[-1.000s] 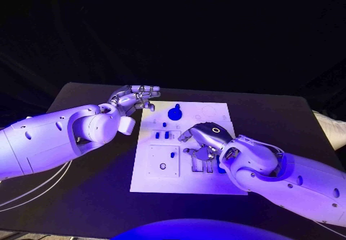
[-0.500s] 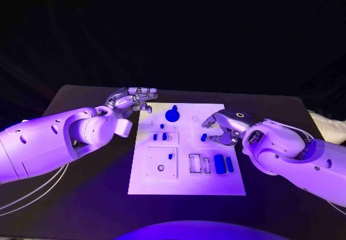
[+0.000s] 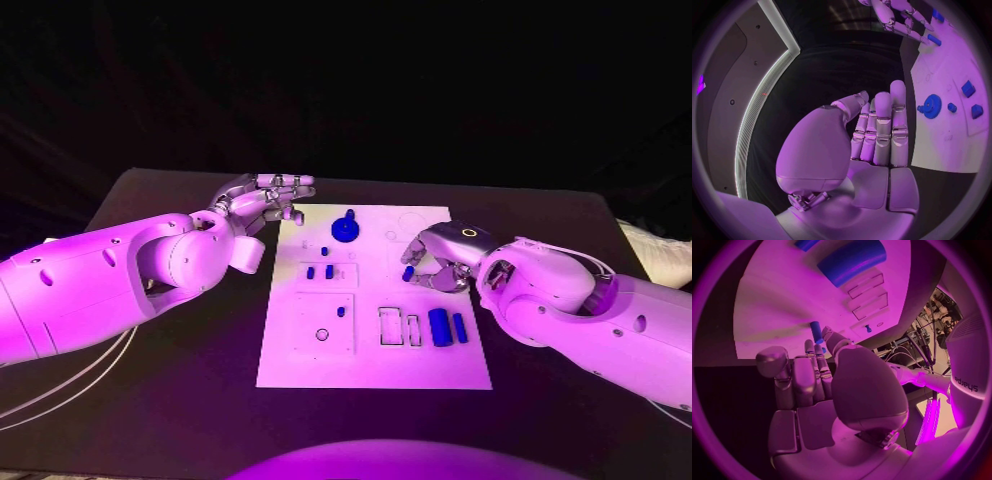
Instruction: Assemble the parts on the task board
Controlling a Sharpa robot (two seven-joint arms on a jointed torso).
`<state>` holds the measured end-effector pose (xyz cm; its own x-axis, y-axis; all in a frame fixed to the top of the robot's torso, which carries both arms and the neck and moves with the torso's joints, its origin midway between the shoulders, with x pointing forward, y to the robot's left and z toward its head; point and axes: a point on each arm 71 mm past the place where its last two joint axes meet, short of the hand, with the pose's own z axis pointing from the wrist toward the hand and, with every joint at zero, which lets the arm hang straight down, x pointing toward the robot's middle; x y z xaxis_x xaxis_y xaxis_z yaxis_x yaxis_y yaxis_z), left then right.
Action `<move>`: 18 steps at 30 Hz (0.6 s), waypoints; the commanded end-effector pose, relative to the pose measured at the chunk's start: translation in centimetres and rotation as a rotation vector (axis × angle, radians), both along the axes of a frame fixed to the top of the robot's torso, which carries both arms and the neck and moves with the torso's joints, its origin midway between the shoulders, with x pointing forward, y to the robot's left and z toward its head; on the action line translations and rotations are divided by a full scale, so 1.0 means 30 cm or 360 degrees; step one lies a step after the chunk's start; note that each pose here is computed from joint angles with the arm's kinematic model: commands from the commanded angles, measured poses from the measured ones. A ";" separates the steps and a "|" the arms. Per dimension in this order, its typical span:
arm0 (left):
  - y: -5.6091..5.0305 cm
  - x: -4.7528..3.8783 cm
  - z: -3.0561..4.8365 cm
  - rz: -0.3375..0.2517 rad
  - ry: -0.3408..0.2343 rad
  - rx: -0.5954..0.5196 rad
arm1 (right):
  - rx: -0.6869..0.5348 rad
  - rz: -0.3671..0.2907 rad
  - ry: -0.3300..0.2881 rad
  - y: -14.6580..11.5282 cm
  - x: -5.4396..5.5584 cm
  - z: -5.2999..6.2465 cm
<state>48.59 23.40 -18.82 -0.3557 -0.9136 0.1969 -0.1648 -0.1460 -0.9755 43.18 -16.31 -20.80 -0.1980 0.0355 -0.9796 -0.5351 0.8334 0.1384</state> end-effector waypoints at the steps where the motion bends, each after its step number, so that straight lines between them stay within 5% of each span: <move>1: -0.008 -0.002 0.002 -0.0031 -0.0005 -0.0015 | -0.0068 0.0038 0.0038 0.010 -0.003 -0.018; 18: -0.008 -0.003 0.002 -0.0035 0.0001 -0.0014 | -0.0122 0.0035 0.0037 0.033 0.015 -0.064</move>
